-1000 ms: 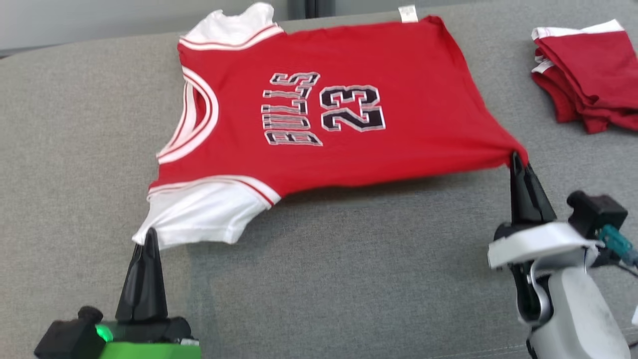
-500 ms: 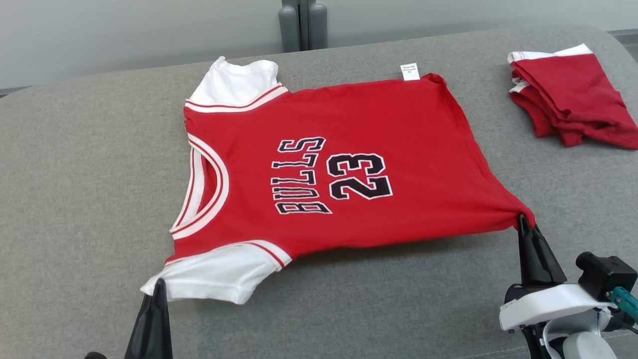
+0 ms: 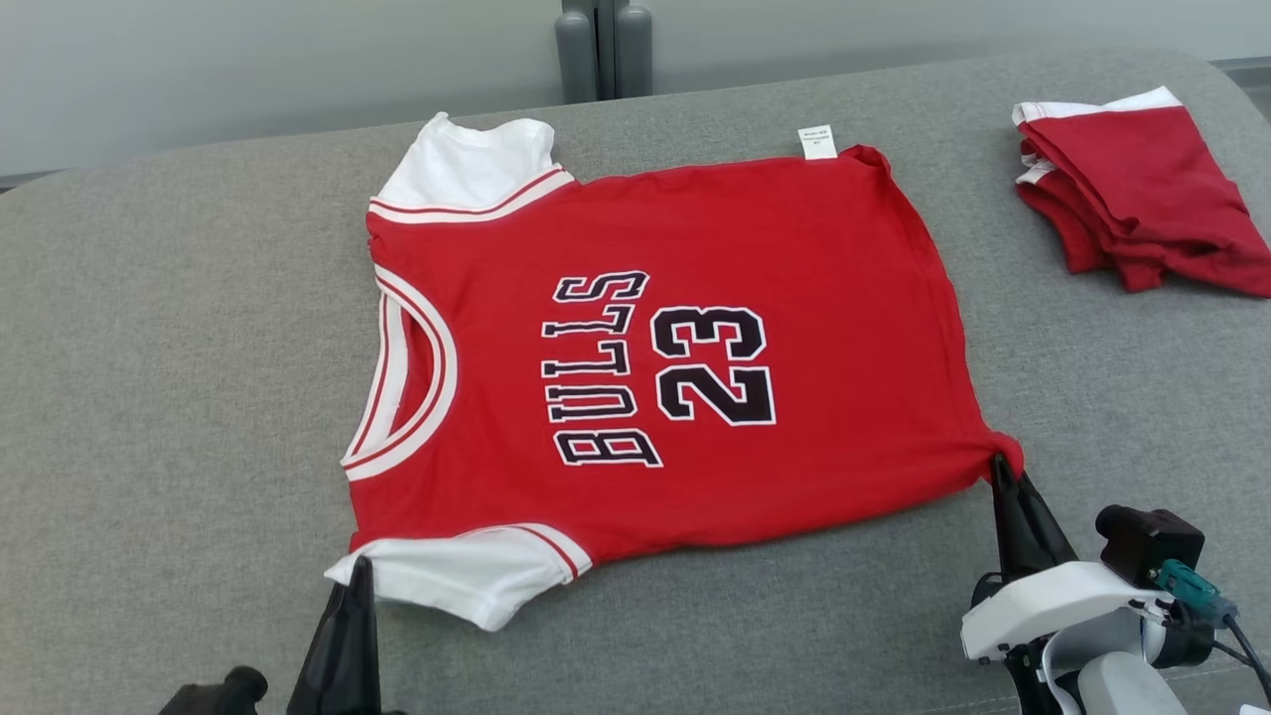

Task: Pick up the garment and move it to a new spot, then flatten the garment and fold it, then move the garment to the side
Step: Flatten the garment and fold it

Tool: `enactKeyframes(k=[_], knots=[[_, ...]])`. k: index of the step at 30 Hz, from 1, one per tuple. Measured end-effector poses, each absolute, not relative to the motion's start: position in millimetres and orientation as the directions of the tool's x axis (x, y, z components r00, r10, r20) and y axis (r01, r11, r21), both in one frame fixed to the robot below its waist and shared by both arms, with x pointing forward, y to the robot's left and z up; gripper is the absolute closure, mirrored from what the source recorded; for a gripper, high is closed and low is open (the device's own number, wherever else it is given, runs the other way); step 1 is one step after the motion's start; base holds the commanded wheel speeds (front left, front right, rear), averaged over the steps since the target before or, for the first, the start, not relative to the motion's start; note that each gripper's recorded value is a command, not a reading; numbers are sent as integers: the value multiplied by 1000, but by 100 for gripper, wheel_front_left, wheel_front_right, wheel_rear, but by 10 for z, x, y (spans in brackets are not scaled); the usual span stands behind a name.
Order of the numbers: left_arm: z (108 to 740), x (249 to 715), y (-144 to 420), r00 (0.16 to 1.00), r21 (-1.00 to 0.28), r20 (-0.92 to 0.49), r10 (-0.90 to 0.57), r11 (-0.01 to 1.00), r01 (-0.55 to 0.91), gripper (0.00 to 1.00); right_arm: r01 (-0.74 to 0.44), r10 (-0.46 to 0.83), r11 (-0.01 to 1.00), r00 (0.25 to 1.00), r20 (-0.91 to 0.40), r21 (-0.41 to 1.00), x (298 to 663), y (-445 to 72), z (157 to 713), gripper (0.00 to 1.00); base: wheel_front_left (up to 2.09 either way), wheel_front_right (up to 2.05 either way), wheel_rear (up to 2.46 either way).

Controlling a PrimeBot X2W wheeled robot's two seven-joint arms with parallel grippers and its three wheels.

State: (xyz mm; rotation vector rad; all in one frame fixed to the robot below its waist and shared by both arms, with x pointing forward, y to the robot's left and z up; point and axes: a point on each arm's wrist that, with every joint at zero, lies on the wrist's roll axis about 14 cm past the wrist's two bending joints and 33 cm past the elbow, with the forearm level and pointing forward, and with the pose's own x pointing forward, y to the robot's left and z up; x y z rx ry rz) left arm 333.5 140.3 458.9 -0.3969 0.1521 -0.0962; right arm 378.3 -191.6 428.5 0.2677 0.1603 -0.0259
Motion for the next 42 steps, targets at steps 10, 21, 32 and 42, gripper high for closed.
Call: enactKeyframes(k=[10,21,32,42], knots=[[4701,3886,1321,986,-380,-45,-159,916,130,100,50,-7,958,989,-151,282,4057,-1908,4281,100,0,0,0],[4840,4714,1190,980,-340,45,-192,920,196,100,61,-31,962,993,-118,265,4580,-2000,4357,100,0,0,0],[4540,5168,1171,982,-325,-15,-187,930,172,100,59,-12,964,984,-177,259,4826,-1956,4115,72,0,0,0],[4691,5291,1094,978,-320,36,-205,925,205,0,58,-22,964,990,-139,258,4890,-1997,4232,0,0,0,0]])
